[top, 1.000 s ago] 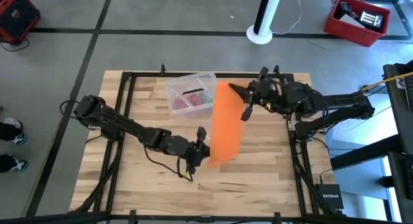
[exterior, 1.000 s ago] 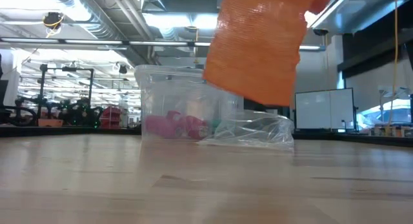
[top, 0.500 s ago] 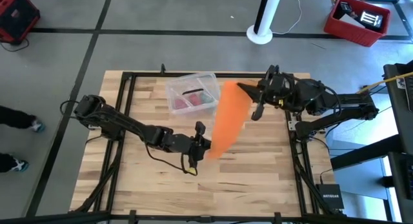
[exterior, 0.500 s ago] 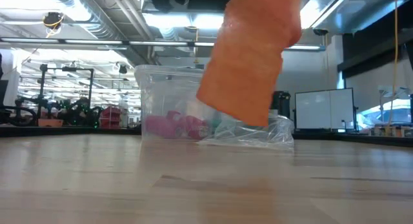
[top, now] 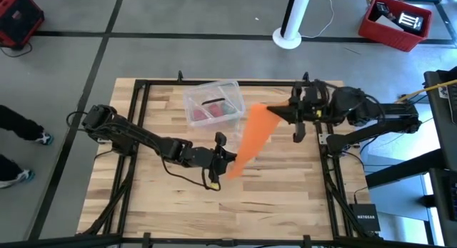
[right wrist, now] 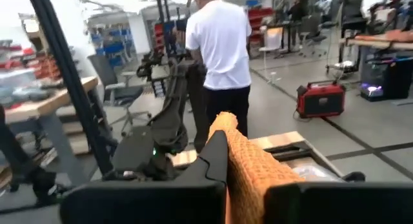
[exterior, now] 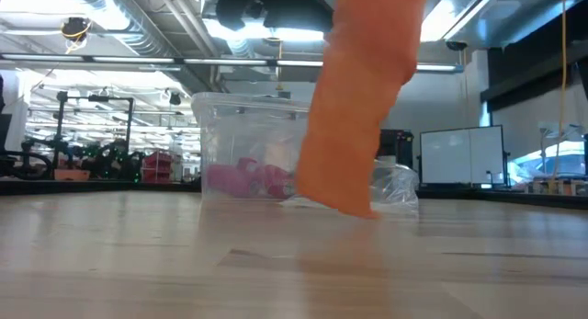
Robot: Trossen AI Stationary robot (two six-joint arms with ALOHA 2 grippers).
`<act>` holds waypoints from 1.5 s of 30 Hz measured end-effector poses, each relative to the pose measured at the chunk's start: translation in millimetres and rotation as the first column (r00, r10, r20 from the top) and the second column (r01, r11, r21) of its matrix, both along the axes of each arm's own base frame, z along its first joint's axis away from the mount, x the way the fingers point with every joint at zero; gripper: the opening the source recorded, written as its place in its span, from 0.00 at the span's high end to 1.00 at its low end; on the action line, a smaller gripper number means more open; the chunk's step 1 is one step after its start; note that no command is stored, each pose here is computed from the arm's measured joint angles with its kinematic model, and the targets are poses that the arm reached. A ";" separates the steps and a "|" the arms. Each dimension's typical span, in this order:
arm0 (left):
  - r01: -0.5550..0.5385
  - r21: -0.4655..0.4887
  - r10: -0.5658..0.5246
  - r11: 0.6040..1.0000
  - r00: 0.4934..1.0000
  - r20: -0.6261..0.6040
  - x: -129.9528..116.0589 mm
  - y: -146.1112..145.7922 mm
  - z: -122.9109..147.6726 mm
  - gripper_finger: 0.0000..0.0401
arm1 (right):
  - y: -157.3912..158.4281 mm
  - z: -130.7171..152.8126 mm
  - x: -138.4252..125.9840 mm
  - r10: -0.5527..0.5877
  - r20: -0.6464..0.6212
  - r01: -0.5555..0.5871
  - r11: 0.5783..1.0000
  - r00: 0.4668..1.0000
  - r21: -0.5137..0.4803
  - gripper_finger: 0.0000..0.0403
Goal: Roll bandage
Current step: Roll the orange bandage
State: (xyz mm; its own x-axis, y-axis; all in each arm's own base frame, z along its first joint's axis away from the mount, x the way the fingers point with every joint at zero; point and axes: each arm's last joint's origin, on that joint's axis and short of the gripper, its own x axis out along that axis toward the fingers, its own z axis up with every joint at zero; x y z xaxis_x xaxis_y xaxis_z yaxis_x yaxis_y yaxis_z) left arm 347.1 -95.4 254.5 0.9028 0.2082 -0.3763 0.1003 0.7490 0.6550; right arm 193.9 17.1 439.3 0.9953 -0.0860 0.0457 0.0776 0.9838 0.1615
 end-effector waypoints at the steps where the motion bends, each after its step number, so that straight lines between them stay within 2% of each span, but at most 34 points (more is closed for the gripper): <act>1: -0.003 -0.004 0.003 1.000 1.000 0.003 0.1 0.1 0.2 1.00 | -0.7 1.5 -2.8 -0.013 0.009 0.013 1.000 1.000 -0.002 0.99; 5: -0.007 -0.011 0.007 1.000 1.000 0.003 0.1 0.2 0.0 1.00 | -3.6 3.8 -7.9 -0.094 0.015 0.094 0.994 0.995 -0.062 0.99; 9: -0.006 -0.064 0.008 0.998 1.000 0.018 0.5 -0.5 0.6 1.00 | -4.2 3.1 -7.2 -0.116 0.007 0.116 0.989 0.993 -0.088 0.99; 13: 0.073 -0.139 -0.069 0.988 0.997 0.028 1.3 -3.5 1.5 1.00 | -4.1 -2.5 3.7 -0.165 -0.028 0.159 0.977 0.986 -0.144 0.99; 17: 0.192 -0.296 -0.193 0.936 0.981 0.027 1.7 -6.6 0.9 1.00 | -3.8 -10.2 17.0 -0.213 -0.073 0.193 0.957 0.974 -0.215 0.99; 21: 0.181 -0.387 -0.179 0.904 0.983 0.041 0.3 -7.1 -3.7 1.00 | -4.3 -24.4 34.3 -0.306 -0.151 0.263 0.931 0.940 -0.254 0.98; 25: 0.210 -0.465 -0.151 0.860 0.975 0.160 -5.2 -8.3 -16.6 1.00 | -9.4 -43.6 50.6 -0.391 -0.259 0.311 0.902 0.883 -0.299 0.89; 30: 0.278 -0.530 -0.125 0.801 0.944 0.306 -14.3 -14.2 -30.1 1.00 | -24.3 -73.3 68.5 -0.433 -0.422 0.353 0.900 0.797 -0.257 0.68; 33: 0.278 -0.552 -0.113 0.786 0.943 0.314 -12.2 -16.1 -39.4 1.00 | -29.4 -91.7 83.4 -0.366 -0.509 0.304 0.930 0.779 -0.204 0.56; 37: 0.241 -0.568 -0.103 0.787 0.959 0.265 -9.0 -15.4 -52.4 1.00 | -27.0 -113.5 99.7 -0.175 -0.615 0.142 0.985 0.769 -0.103 0.42; 39: 0.243 -0.571 -0.102 0.784 0.958 0.267 -8.8 -14.8 -52.5 1.00 | -23.5 -121.2 99.2 -0.062 -0.673 0.057 0.998 0.737 -0.031 0.37; 41: 0.249 -0.571 -0.101 0.782 0.955 0.279 -8.7 -14.7 -50.7 1.00 | -21.2 -124.4 97.0 0.007 -0.702 0.023 0.999 0.712 0.034 0.33; 45: 0.244 -0.573 -0.099 0.783 0.957 0.271 -8.7 -14.5 -51.5 0.98 | -21.7 -126.1 95.2 -0.004 -0.718 0.051 0.998 0.696 0.044 0.30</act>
